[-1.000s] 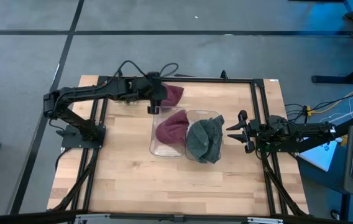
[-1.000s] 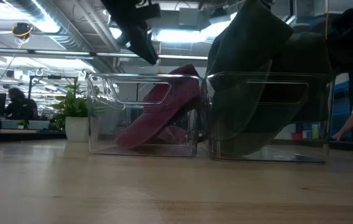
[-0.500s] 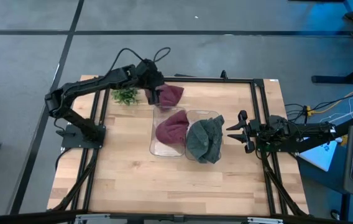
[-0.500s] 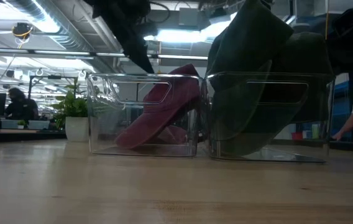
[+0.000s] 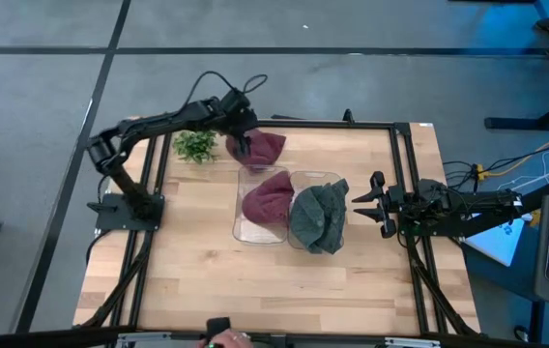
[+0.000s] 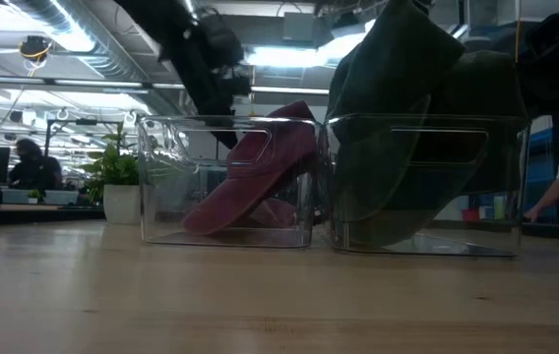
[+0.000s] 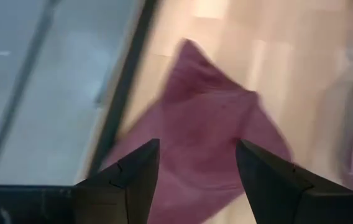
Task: Pick & Place hat
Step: Put the red cap into the left transparent bin
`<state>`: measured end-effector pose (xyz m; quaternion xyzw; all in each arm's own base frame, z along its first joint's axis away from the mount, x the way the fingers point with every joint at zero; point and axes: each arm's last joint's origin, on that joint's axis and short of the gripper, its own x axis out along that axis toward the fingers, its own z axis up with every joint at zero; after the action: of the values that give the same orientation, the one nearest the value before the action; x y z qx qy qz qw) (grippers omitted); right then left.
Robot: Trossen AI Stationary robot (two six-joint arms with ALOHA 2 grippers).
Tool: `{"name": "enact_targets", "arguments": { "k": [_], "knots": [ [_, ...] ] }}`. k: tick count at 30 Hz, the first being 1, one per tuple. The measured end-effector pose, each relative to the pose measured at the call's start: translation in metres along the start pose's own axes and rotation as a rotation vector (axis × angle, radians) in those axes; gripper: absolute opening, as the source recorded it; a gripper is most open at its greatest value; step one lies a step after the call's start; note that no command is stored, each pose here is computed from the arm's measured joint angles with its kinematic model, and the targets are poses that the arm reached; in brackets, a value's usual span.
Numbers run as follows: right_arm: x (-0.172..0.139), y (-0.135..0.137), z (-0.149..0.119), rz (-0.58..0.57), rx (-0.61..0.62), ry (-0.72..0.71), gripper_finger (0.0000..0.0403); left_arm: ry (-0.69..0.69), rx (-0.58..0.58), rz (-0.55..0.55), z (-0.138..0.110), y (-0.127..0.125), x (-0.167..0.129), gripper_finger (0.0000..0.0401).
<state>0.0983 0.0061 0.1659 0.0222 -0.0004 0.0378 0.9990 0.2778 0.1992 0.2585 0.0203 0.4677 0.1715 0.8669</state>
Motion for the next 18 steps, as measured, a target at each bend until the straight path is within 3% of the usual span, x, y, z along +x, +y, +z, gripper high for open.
{"name": "enact_targets", "arguments": {
  "k": [7, 18],
  "knots": [
    [0.000, 0.000, 0.000, 0.000, 0.000, -0.001, 0.0131, 0.037, 0.089, -0.128, -0.004, -0.009, 0.039, 0.0207],
    [0.000, 0.000, 0.000, 0.000, 0.000, 0.000, 0.0131, 0.081, 0.052, -0.163, -0.013, -0.005, 0.059, 0.0207]
  ]
}}
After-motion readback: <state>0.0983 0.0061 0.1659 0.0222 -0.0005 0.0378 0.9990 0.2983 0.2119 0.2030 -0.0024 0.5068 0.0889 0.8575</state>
